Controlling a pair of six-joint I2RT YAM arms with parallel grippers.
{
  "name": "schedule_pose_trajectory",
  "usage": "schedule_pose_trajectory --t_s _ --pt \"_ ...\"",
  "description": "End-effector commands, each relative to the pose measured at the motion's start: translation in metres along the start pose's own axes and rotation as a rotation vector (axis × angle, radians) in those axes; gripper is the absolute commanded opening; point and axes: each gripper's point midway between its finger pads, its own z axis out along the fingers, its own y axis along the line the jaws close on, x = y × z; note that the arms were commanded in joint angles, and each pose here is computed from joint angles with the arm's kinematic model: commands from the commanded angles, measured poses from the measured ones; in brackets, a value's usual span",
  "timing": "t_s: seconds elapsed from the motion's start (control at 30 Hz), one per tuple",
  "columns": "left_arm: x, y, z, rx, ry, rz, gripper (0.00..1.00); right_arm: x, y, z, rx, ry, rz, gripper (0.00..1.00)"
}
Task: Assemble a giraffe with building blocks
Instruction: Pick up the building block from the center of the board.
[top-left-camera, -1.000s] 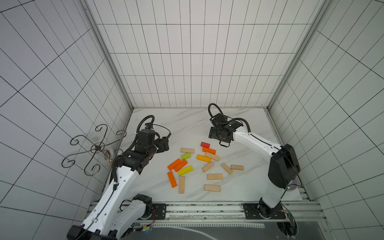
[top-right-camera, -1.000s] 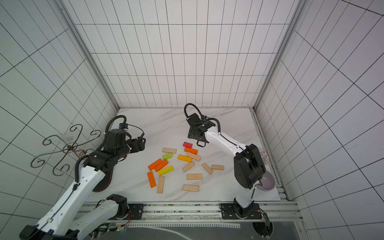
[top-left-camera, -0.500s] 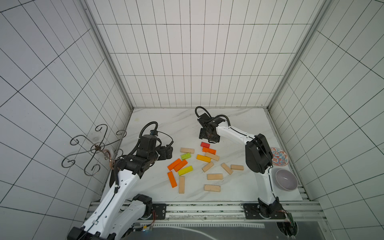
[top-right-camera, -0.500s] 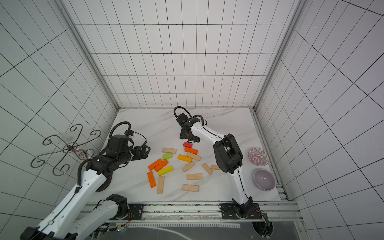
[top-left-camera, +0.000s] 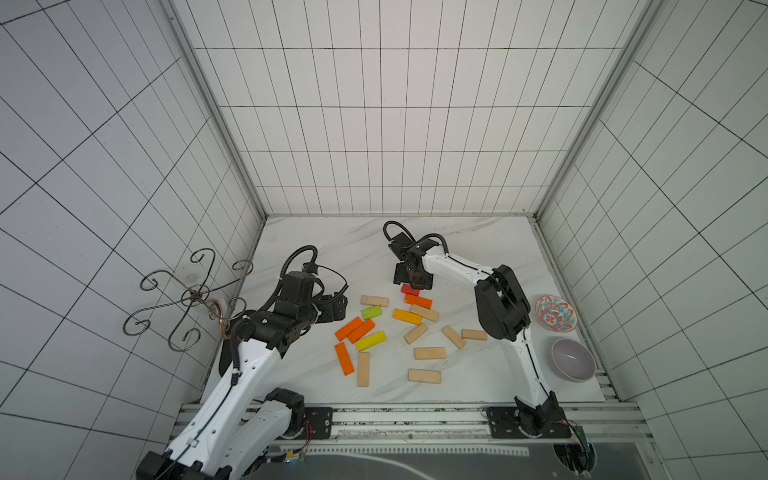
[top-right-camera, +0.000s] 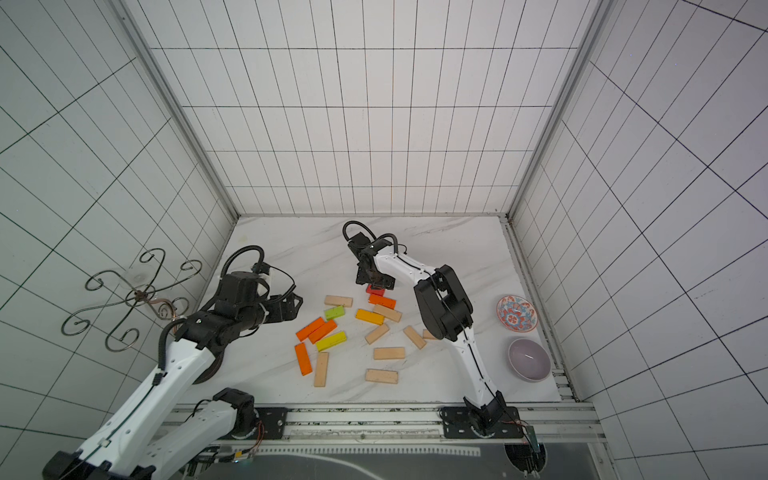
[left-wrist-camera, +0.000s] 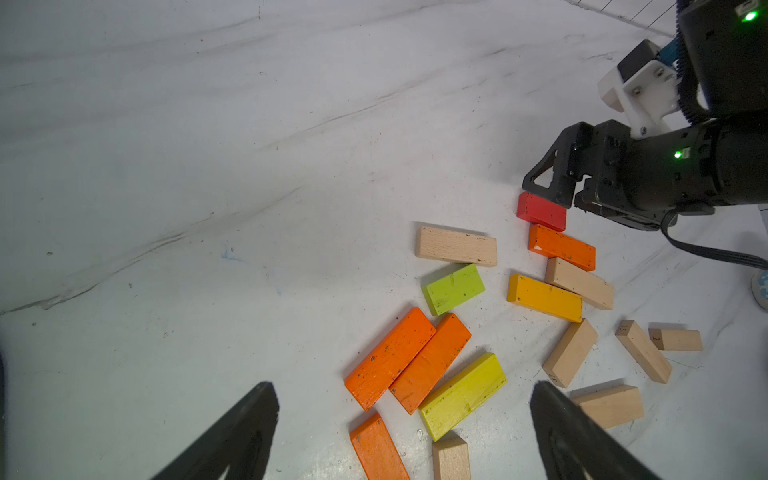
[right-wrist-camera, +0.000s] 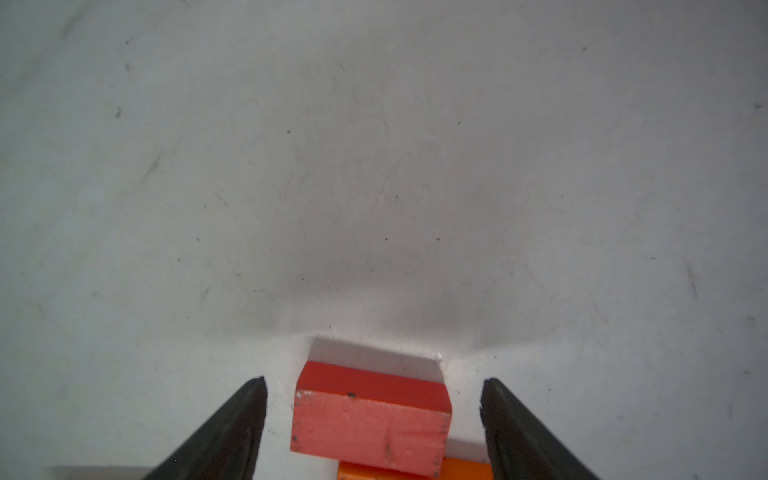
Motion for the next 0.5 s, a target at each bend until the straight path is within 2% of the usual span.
schedule_pose_trajectory --t_s 0.0,0.2,0.47 --pt "-0.004 -0.003 0.000 0.015 -0.024 0.010 0.95 -0.012 0.020 -0.012 -0.045 -0.017 0.004 0.80" --pt "-0.002 -0.003 0.002 0.012 -0.017 0.014 0.95 -0.006 0.015 -0.004 -0.021 0.001 -0.001 0.77" --pt "-0.001 -0.003 0.002 0.008 -0.016 0.013 0.95 0.005 0.016 0.005 -0.020 0.034 -0.007 0.68"
